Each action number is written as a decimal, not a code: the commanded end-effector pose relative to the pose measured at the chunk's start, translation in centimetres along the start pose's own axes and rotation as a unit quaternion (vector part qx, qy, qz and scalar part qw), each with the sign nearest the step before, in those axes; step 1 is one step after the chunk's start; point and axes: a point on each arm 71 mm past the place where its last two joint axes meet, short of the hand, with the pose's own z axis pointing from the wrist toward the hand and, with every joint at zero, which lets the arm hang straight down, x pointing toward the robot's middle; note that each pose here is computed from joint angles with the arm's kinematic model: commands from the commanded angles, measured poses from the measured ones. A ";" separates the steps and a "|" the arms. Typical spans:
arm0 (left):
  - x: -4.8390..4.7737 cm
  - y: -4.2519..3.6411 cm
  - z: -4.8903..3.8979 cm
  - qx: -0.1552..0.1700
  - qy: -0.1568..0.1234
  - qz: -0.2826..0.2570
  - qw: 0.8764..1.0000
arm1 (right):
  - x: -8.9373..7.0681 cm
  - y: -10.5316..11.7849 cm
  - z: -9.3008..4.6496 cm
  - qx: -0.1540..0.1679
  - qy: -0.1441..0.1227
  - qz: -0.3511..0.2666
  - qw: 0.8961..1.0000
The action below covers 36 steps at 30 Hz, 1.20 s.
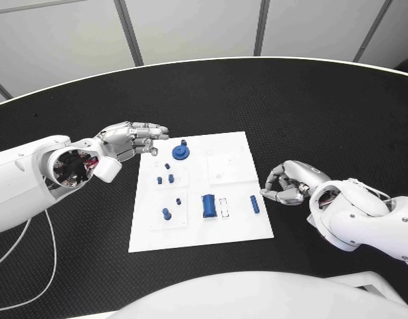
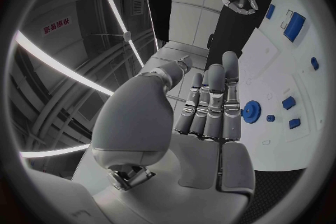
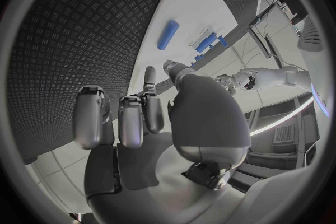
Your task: Assemble the parts on the task board
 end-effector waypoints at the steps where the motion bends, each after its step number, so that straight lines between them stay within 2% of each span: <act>1: -0.03 0.00 -0.06 0.000 0.000 0.000 1.000 | 0.3 0.2 0.3 -0.001 0.003 -0.001 1.000; 13: -0.20 0.01 -0.28 0.000 -0.003 0.000 1.000 | 1.1 1.1 0.8 -0.009 0.009 0.000 1.000; 36: -0.30 0.02 -0.45 0.000 -0.004 -0.001 1.000 | 2.1 1.3 1.1 -0.011 0.046 -0.034 0.998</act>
